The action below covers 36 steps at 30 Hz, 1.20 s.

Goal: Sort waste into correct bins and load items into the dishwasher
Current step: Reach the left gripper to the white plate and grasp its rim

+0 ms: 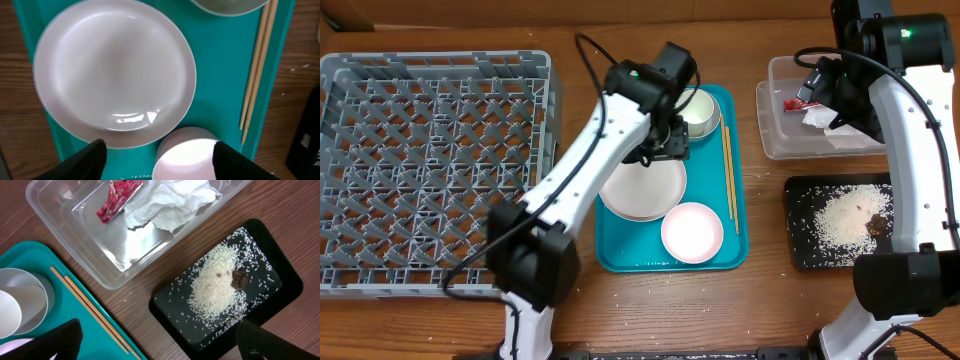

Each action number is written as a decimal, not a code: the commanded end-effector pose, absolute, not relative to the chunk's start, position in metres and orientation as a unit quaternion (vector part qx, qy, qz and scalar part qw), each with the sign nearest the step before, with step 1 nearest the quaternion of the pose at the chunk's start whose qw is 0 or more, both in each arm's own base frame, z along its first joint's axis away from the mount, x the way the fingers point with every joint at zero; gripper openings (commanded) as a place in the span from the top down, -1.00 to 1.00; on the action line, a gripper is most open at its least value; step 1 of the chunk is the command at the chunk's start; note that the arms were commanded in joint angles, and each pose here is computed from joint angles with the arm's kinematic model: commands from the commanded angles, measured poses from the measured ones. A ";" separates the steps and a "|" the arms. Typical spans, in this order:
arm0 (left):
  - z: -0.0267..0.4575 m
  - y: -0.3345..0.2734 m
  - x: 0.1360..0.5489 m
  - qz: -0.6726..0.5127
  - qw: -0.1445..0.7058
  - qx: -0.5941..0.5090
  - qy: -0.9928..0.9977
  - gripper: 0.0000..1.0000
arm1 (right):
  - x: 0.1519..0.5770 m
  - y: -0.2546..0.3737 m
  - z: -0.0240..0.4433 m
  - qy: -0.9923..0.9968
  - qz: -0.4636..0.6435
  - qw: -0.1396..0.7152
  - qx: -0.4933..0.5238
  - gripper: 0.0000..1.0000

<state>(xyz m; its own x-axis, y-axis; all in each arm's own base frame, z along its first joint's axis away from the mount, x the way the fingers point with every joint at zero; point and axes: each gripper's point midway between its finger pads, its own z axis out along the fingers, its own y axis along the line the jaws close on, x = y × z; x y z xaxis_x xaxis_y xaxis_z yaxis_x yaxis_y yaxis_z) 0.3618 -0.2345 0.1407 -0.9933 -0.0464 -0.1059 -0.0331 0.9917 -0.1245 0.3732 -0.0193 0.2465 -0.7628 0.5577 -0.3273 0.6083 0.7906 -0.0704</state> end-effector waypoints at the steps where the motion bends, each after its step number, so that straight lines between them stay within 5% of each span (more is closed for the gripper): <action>1: 0.107 -0.255 0.358 -0.061 0.019 -0.022 0.998 -0.34 | 0.373 -0.020 0.260 0.933 -0.080 0.167 0.308 -1.00; 12: 0.047 -0.289 0.351 -0.039 -0.005 -0.006 0.999 -0.25 | 0.373 -0.020 0.260 0.933 -0.080 0.167 0.308 -1.00; 23: 0.021 -0.294 0.357 -0.016 0.007 -0.003 1.000 0.06 | 0.373 -0.020 0.260 0.933 -0.080 0.167 0.308 -1.00; 28: 0.021 -0.293 0.358 -0.014 0.012 -0.003 1.000 0.71 | 0.373 -0.020 0.260 0.933 -0.080 0.167 0.308 -1.00; 36: 0.019 -0.291 0.358 -0.002 0.017 0.000 1.000 0.70 | 0.373 -0.020 0.260 0.933 -0.080 0.167 0.308 -1.00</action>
